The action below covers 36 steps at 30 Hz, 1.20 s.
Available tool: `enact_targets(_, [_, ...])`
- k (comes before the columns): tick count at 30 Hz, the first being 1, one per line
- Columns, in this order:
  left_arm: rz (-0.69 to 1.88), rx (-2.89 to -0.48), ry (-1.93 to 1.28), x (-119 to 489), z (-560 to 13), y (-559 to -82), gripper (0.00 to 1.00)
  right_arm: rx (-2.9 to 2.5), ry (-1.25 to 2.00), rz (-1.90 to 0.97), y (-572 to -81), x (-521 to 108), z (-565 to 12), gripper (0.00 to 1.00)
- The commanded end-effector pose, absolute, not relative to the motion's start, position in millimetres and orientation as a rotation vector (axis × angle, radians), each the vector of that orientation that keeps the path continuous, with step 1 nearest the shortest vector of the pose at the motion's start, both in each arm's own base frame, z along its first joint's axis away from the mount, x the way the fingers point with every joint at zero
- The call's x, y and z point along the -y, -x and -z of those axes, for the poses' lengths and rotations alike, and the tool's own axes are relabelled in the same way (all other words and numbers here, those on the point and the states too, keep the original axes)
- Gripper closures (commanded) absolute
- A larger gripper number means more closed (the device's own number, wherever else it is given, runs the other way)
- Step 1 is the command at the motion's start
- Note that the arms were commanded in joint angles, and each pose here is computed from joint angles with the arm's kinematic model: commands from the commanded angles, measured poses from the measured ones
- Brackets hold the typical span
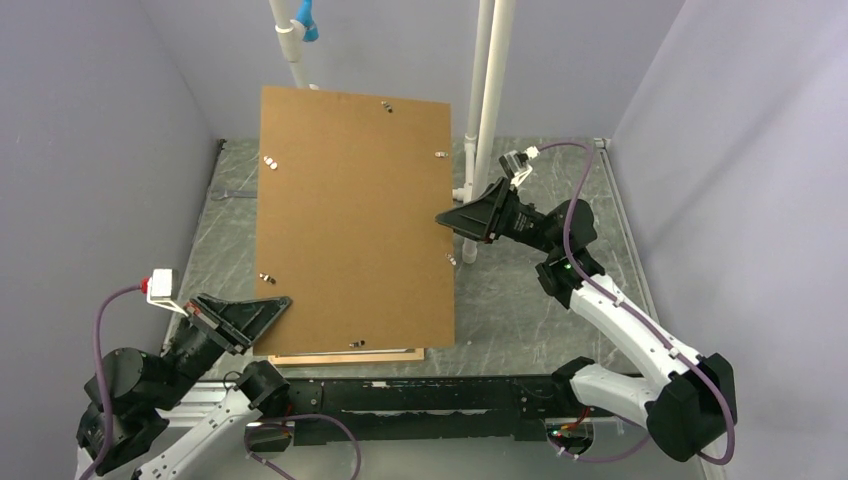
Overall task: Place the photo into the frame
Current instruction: Pick up the photo frame item at the center of the board.
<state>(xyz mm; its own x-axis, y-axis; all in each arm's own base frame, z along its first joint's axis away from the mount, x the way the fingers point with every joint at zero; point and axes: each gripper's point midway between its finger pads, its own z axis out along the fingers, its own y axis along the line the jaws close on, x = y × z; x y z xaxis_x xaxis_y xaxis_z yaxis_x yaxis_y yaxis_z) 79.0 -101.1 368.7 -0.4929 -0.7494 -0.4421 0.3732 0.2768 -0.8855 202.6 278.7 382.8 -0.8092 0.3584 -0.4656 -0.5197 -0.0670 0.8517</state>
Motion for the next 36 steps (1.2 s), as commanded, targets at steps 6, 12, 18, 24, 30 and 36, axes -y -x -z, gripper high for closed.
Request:
enact_targets(6, [1.34,-1.591,0.469,99.8,-345.2,-100.5,0.98,-1.384,0.415,-2.029,-161.2,-270.7,-444.5,0.59])
enact_targets(12, [1.334,-1.628,0.454,108.1,-340.0,-104.4,0.94,-1.389,0.448,-2.038,-157.6,-271.6,-447.1,0.61])
enact_targets(18, [1.313,-1.64,0.457,107.1,-338.4,-105.8,0.95,-1.392,0.453,-2.045,-157.0,-272.3,-445.5,0.66])
enact_targets(24, [1.297,-1.649,0.456,106.6,-335.3,-106.9,0.76,-1.411,0.468,-2.044,-158.3,-274.7,-443.2,0.94])
enact_targets(30, [1.254,-1.677,0.436,106.7,-332.7,-109.1,0.01,-1.543,0.368,-1.933,-179.1,-279.5,-421.3,1.0])
enact_targets(36, [1.067,-1.752,0.44,90.4,-325.5,-115.8,0.0,-1.695,0.256,-1.862,-200.3,-285.3,-389.4,1.0])
